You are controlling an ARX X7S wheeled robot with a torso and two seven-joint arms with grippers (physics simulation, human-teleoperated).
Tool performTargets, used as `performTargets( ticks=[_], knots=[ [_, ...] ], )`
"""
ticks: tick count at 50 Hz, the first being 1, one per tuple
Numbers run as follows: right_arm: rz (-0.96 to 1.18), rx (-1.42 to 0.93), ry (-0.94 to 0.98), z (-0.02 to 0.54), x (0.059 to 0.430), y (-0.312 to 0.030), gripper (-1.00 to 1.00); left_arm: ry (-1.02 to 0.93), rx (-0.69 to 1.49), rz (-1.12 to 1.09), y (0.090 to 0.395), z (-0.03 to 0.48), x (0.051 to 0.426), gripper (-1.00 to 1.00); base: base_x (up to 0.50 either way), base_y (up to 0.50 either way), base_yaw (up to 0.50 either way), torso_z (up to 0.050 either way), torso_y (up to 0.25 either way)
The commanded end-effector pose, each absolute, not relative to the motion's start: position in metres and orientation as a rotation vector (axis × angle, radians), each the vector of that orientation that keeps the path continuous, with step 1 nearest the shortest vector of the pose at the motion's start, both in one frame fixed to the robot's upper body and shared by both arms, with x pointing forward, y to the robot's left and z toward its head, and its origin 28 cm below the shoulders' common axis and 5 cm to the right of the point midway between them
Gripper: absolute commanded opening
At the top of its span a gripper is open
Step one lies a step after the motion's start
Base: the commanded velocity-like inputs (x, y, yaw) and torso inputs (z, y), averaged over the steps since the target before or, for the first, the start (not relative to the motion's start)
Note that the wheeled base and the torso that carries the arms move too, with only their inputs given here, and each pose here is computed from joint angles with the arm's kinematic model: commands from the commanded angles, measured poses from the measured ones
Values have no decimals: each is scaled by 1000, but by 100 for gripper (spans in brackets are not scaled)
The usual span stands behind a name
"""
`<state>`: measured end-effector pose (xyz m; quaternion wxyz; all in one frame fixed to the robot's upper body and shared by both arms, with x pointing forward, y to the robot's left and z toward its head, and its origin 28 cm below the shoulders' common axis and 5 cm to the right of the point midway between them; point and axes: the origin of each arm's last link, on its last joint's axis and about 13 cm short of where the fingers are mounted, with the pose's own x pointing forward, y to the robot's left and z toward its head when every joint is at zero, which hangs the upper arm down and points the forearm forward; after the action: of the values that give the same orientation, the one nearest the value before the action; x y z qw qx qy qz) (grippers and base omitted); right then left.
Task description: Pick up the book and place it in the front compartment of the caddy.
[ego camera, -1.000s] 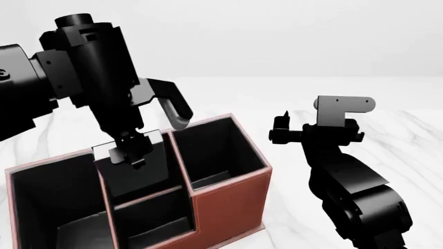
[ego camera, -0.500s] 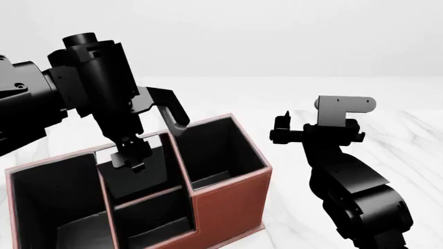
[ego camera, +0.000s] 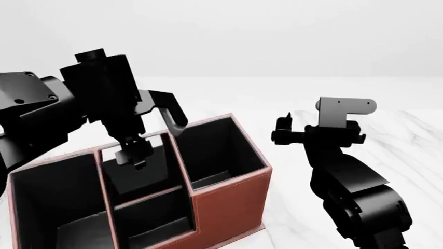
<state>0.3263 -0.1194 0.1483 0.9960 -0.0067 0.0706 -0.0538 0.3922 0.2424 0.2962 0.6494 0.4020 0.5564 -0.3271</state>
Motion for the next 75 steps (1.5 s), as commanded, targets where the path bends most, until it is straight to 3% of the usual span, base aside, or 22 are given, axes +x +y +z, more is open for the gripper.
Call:
performTargets(
  ticks=[1, 43, 44, 59, 75],
  knots=[
    [-113, -10, 146, 147, 327, -121, 100, 1258, 927, -737, 246, 289, 402, -100, 0, 0, 0, 0, 0],
    [-119, -3, 154, 144, 329, -123, 100, 1330, 829, -806, 252, 247, 420, -100, 0, 0, 0, 0, 0],
    [-119, -3, 153, 144, 329, -123, 100, 1330, 828, -807, 251, 251, 419, 100, 0, 0, 0, 0, 0],
    [-107, -1, 147, 148, 326, -120, 100, 1267, 931, -712, 222, 350, 369, 100, 1, 0, 0, -1, 0],
    [-90, 0, 125, 159, 322, -116, 100, 1183, 975, -612, 224, 405, 342, 100, 0, 0, 0, -1, 0]
  ],
)
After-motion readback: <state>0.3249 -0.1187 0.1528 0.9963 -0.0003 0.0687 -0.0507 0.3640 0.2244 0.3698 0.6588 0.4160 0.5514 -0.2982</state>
